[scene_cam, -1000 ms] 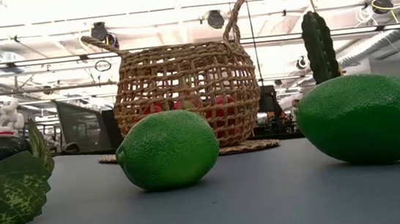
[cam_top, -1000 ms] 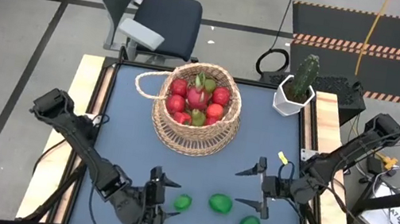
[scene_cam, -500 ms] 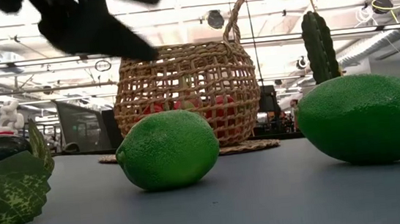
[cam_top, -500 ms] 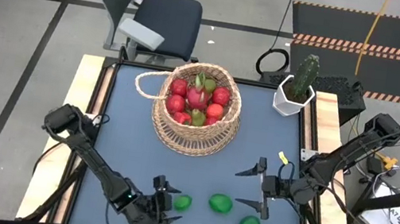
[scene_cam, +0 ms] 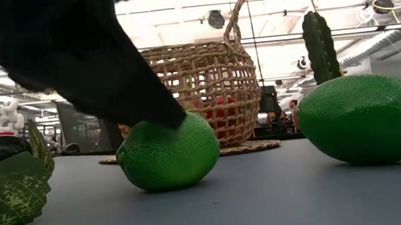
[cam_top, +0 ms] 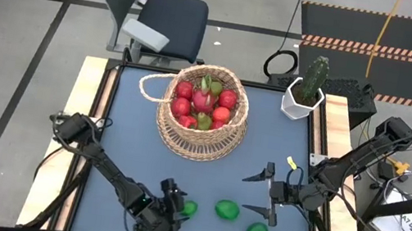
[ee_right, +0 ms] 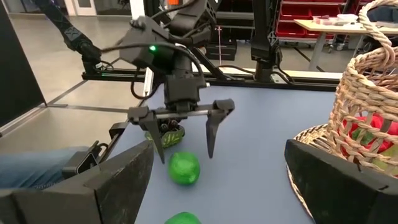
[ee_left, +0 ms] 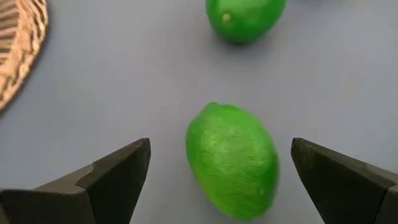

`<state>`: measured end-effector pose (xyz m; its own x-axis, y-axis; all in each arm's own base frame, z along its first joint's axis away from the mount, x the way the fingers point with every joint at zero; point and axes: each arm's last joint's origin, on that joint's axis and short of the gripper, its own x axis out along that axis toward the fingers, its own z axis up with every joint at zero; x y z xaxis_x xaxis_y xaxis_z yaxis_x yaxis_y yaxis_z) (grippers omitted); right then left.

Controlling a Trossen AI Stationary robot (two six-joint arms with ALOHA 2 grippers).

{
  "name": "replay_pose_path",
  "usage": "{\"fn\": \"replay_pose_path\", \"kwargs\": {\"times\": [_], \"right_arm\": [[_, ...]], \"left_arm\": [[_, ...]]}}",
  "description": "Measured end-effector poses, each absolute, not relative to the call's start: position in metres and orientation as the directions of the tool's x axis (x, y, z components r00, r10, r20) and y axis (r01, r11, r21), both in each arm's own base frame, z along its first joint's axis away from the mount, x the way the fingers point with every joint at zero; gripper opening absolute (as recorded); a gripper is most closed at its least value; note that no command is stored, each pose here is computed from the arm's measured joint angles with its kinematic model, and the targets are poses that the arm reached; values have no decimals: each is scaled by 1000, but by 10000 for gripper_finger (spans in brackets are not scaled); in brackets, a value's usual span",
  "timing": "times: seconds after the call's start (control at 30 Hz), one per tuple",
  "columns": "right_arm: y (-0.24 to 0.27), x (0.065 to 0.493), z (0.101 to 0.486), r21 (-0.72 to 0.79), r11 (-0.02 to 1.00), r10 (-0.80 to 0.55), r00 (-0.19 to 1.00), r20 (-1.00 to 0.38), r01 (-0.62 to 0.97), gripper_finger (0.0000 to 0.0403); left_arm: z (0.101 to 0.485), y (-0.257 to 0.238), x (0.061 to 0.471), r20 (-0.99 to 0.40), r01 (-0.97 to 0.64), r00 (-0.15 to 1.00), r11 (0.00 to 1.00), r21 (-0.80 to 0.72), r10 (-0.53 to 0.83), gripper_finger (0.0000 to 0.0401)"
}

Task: Build produce basket
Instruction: Put the lime into the basket

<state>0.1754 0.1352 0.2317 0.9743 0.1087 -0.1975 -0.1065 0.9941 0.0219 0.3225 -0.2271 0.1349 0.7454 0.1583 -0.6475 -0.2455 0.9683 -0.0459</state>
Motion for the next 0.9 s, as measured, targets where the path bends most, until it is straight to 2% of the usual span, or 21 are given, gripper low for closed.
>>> {"fn": "replay_pose_path", "kwargs": {"times": [0.63, 0.9], "right_arm": [[135, 175, 232, 23, 994, 109, 974, -197, -107, 359], [135, 175, 232, 23, 994, 109, 974, -197, -107, 359]], "left_arm": [[117, -221, 332, -711, -228, 699, 966, -119, 77, 390], [111, -220, 335, -707, -208, 702, 973, -99, 79, 385]]}}
